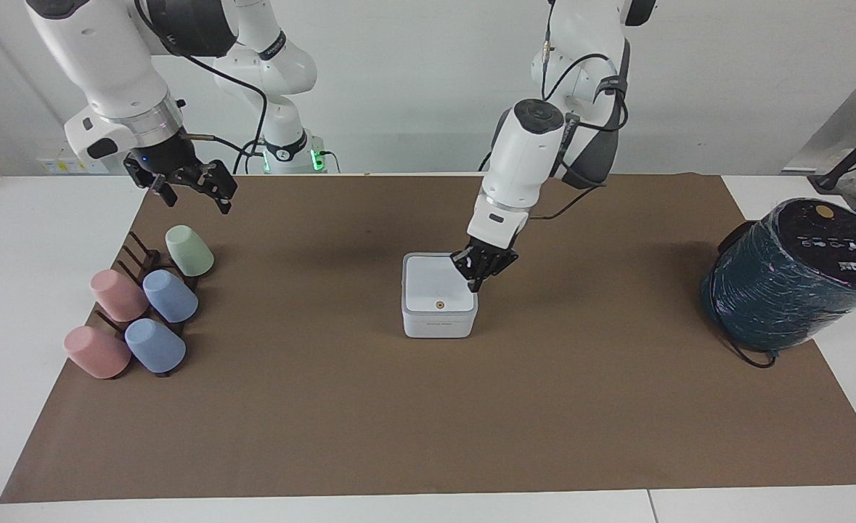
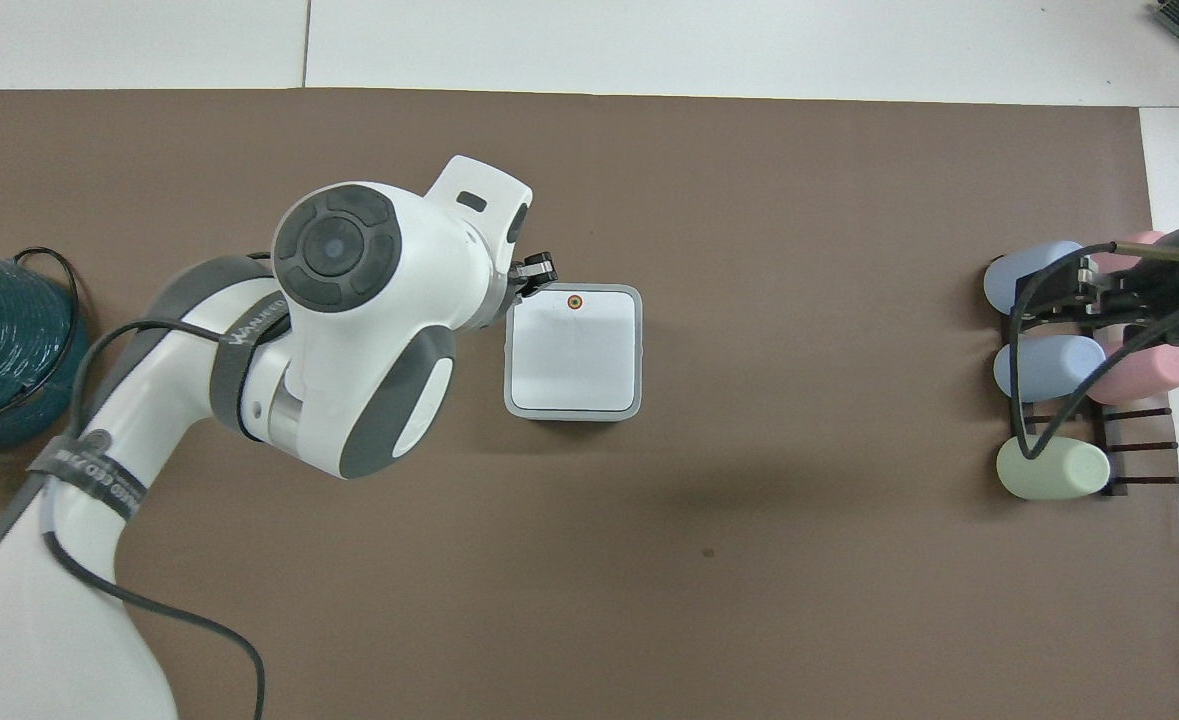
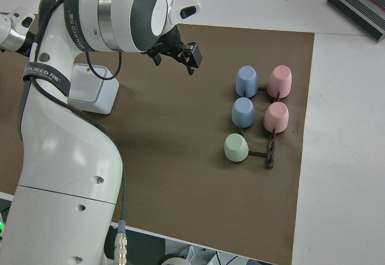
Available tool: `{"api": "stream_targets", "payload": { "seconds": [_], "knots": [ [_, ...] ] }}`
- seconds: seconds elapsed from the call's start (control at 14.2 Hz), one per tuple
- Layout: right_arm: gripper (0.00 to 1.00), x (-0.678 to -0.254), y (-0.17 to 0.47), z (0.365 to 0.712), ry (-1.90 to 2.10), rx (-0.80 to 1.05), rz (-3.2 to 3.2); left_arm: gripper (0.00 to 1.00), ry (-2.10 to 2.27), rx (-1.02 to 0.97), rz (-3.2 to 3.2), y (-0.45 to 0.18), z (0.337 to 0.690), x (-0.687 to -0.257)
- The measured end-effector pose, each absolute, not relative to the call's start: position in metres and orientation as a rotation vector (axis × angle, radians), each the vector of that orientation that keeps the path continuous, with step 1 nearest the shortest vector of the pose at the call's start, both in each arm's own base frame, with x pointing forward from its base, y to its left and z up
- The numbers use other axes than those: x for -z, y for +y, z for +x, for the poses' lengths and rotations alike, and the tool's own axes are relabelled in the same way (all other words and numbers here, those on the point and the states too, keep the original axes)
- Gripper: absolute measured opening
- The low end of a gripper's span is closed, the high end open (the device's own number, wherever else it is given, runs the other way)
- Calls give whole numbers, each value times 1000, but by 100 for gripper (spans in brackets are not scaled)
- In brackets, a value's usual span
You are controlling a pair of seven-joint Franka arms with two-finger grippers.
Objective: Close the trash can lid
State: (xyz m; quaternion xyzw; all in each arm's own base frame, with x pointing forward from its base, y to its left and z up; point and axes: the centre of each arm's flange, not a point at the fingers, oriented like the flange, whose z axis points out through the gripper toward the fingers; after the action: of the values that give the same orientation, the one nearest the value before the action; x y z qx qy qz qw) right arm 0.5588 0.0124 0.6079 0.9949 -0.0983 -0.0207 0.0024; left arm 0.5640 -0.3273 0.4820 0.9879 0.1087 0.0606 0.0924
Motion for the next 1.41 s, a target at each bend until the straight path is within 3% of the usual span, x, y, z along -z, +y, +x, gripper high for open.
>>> {"api": "stream_targets", "payload": {
  "seconds": [0.49,0.7,0.85,1.41],
  "knots": [
    [100,-608,12,559,-308,65,3121,1,71,-22,3052,-169,551,-578],
    [100,-608,12,559,-308,65,3121,1,-66,60,3108,-120,533,-600],
    [100,-608,12,559,-308,65,3121,7,-137,85,3135,-110,526,-606],
    [100,-608,12,559,-308,65,3121,95,-171,39,3135,-111,528,-609]
  ]
}}
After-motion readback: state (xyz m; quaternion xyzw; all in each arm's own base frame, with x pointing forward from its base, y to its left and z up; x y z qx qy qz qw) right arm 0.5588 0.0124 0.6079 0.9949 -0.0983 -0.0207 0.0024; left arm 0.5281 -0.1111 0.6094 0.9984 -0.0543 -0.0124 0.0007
